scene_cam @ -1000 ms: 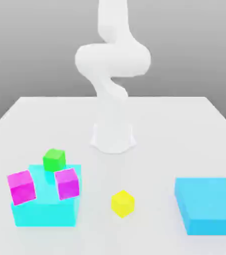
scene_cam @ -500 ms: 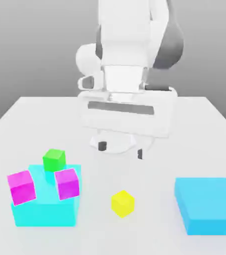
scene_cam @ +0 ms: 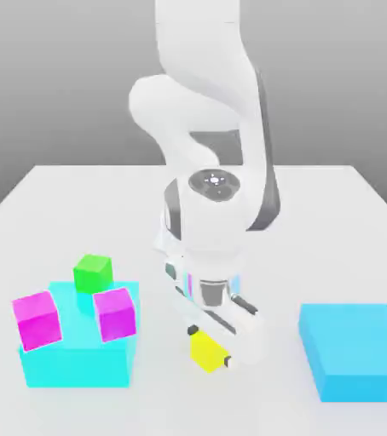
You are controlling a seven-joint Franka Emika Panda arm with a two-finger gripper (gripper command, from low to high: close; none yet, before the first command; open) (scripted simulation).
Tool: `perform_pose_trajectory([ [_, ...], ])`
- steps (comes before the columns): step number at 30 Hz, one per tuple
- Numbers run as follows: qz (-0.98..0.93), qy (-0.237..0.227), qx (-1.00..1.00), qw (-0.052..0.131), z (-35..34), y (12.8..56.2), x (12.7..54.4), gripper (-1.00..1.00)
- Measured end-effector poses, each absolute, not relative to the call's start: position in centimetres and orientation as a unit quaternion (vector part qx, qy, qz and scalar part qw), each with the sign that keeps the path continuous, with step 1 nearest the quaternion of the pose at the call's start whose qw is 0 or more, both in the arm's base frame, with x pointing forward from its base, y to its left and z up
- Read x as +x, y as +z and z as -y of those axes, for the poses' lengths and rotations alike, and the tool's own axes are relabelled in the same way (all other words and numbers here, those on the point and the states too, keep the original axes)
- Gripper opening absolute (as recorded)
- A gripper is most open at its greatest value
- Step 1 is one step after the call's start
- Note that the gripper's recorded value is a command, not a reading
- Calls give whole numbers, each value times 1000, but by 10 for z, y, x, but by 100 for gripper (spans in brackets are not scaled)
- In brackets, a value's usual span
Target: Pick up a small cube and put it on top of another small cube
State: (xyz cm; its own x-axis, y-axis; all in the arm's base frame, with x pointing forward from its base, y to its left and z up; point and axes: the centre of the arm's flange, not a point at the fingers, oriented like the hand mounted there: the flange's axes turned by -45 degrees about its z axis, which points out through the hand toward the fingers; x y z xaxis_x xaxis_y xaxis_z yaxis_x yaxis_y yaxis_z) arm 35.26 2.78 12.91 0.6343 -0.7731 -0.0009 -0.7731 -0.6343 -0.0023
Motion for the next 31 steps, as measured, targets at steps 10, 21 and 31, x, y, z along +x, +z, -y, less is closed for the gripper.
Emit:
perform_pose_trajectory([
  [10, -428, -1, -904, 1, -28, 174, 354, -100],
  [21, -404, -2, -915, -5, 87, 296, 377, -100],
  [31, -397, 0, -918, 1, 117, 269, 372, 100],
])
